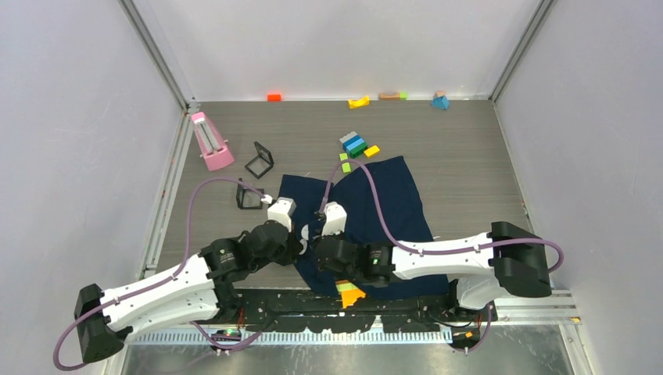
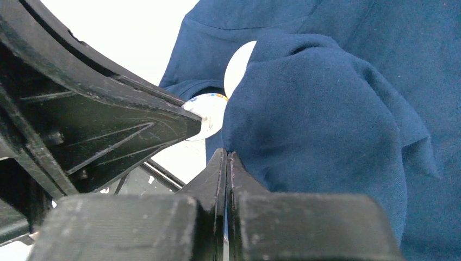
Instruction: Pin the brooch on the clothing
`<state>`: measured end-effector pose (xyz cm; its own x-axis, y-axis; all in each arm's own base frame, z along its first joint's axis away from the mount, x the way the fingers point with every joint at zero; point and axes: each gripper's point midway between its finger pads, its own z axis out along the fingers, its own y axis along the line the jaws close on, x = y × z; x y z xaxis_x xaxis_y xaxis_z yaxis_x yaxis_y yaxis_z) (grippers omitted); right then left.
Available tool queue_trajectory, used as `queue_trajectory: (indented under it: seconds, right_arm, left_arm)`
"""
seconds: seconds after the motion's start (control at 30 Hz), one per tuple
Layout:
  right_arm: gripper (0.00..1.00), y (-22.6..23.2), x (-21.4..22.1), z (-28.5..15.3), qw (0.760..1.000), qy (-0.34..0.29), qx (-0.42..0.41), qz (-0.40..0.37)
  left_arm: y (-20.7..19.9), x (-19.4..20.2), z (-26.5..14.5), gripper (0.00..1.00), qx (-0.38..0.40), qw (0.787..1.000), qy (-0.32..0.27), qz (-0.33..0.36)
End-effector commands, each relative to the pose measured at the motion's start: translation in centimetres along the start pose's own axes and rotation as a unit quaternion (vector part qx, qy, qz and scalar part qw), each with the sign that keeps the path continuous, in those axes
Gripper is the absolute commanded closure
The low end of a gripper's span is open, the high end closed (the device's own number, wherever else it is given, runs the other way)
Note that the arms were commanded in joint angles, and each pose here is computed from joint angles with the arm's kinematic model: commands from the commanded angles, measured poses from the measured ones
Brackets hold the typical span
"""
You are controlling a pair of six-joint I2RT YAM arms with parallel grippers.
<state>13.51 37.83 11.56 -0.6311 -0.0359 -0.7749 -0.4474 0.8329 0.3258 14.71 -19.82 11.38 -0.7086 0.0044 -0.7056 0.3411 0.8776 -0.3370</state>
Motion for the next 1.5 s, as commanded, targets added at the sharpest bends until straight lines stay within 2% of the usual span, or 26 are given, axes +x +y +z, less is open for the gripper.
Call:
queue_trajectory:
  seconds: [0.0, 0.53, 0.93, 1.2, 1.3, 1.43, 1.47]
  right_arm:
    - [0.99, 1.3, -2.4, -1.0, 0.998, -0.044, -0.027, 0.036]
    - [0.99, 2.0, -1.7, -0.6, 0.998, -0.032, -0.043, 0.031]
    - [0.99, 2.3, -0.7, 0.0, 0.998, -0.017, -0.047, 0.032]
    - [0.99, 3.2, -0.9, -0.6, 0.996, -0.021, -0.084, 0.034]
    - [0.93, 3.2, -0.8, -1.0, 0.995, -0.021, -0.097, 0.031]
    - [0.73, 3.1, -1.1, -2.0, 0.993, -0.023, -0.110, 0.029]
    - [0.65, 3.2, -1.8, -2.7, 0.992, -0.032, -0.119, 0.031]
  left_arm:
    - [-1.6, -3.1, -0.3, 1.00, 0.003, 0.999, -0.053, -0.009]
    - [-2.9, -3.1, 0.1, 1.00, 0.021, 0.998, -0.058, -0.019]
    - [-3.1, -3.6, -0.9, 1.00, 0.055, 0.992, -0.092, -0.071]
    - [-4.1, -3.7, -1.0, 1.00, 0.085, 0.988, -0.095, -0.084]
    - [-4.6, -4.1, -1.3, 1.00, 0.101, 0.985, -0.104, -0.096]
    - [-4.8, -4.5, -1.8, 1.00, 0.112, 0.983, -0.112, -0.095]
    - [-4.8, -4.4, -1.8, 1.00, 0.113, 0.983, -0.109, -0.093]
